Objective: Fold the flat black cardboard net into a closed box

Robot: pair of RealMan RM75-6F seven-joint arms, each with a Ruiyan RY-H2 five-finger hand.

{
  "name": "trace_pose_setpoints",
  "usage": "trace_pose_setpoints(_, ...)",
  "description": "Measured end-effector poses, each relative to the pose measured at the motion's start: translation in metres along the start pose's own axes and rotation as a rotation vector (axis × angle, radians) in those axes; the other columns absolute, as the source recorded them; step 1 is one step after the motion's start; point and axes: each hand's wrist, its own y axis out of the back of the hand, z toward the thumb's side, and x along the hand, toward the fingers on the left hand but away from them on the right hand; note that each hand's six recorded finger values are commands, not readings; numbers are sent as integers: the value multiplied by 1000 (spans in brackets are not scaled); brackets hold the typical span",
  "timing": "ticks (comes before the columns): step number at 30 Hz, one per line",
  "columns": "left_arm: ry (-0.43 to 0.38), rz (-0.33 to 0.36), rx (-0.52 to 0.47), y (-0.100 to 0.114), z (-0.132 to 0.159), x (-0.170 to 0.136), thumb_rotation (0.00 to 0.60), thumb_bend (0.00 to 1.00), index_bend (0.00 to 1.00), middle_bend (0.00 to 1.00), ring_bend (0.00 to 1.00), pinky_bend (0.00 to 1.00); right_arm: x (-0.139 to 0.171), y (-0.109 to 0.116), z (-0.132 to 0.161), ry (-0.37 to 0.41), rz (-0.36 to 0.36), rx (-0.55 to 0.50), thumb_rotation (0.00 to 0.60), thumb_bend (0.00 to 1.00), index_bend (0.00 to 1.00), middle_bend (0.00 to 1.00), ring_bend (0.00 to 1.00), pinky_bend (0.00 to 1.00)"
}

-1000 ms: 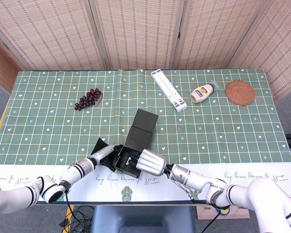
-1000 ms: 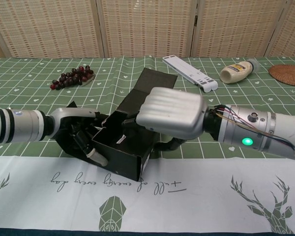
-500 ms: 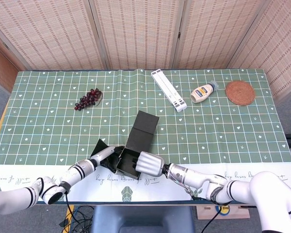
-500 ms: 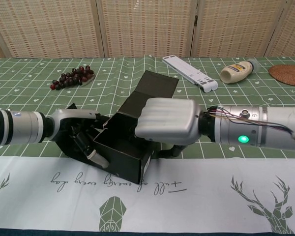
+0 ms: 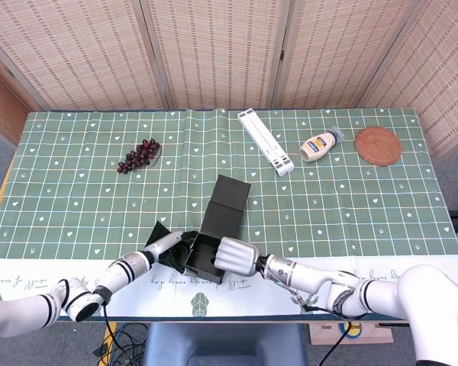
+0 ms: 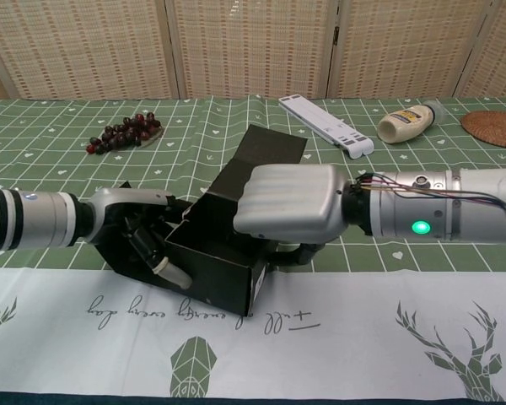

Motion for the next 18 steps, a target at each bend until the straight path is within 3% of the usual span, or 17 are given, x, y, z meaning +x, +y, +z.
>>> trace_pose_setpoints(2,-1,2,4,0,0,0,600,96,236,228,517,840,1,-1,-1,-2,4,7,600,564,714,652,764,953)
trace_pose_setpoints(4,-2,7,7,1,0,1,600,96,227,228,516,841,3,-3,-4,-8,13,22,600,498,409,389,745,953)
trace_pose_setpoints(5,-4,12,9,2,1,2,600,96,220,228,514,841,4,-4,-5,-14,16,30,600,474,293,303,734,953)
trace_pose_setpoints(8,-12,27,8,3,3,3,600,96,182,228,505,842,9,-5,-9,-42,25,42,600,434,74,137,709,953)
trace_pose_setpoints(10,-16,35,16,3,4,4,600,96,146,220,490,842,14,-4,-13,-69,26,34,600,421,9,90,697,953)
trace_pose_setpoints(15,-29,60,46,6,6,2,600,96,18,45,424,835,26,0,-22,-133,15,5,600,412,0,53,687,953)
trace_pose_setpoints(18,-37,79,67,8,8,-1,600,96,0,2,386,824,33,3,-25,-159,3,-12,600,412,0,42,680,953)
